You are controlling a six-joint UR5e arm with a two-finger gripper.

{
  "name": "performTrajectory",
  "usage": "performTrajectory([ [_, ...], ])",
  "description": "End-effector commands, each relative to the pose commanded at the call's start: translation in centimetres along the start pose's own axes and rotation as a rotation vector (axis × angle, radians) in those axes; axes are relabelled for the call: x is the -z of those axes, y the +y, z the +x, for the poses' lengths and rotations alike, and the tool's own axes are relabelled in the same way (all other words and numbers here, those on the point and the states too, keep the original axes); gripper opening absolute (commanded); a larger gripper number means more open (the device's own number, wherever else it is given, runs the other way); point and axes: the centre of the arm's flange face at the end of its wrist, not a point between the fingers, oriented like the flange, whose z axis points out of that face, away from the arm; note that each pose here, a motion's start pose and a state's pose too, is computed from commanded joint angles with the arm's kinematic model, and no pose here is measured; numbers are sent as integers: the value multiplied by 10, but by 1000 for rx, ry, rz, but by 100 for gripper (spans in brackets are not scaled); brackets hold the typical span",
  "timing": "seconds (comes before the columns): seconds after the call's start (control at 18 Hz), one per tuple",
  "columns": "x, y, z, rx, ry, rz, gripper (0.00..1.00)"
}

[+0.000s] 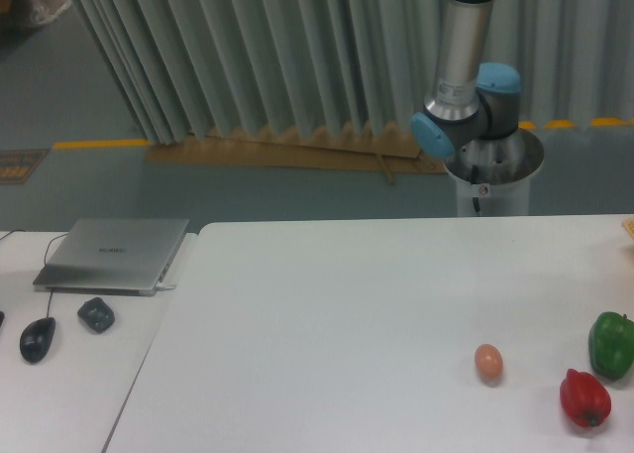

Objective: Place the yellow pepper on the table

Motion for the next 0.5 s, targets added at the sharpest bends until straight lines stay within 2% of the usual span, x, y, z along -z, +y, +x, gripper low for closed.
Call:
performTrajectory([
  [0.28, 1, -23, -2, 67, -14, 31, 60],
  [0.39, 2, -44, -2, 176, -16, 38, 60],
  [0.44, -1, -68, -4, 291, -31, 29, 60],
  [0.5, -1, -82, -8, 348, -61, 21, 60],
])
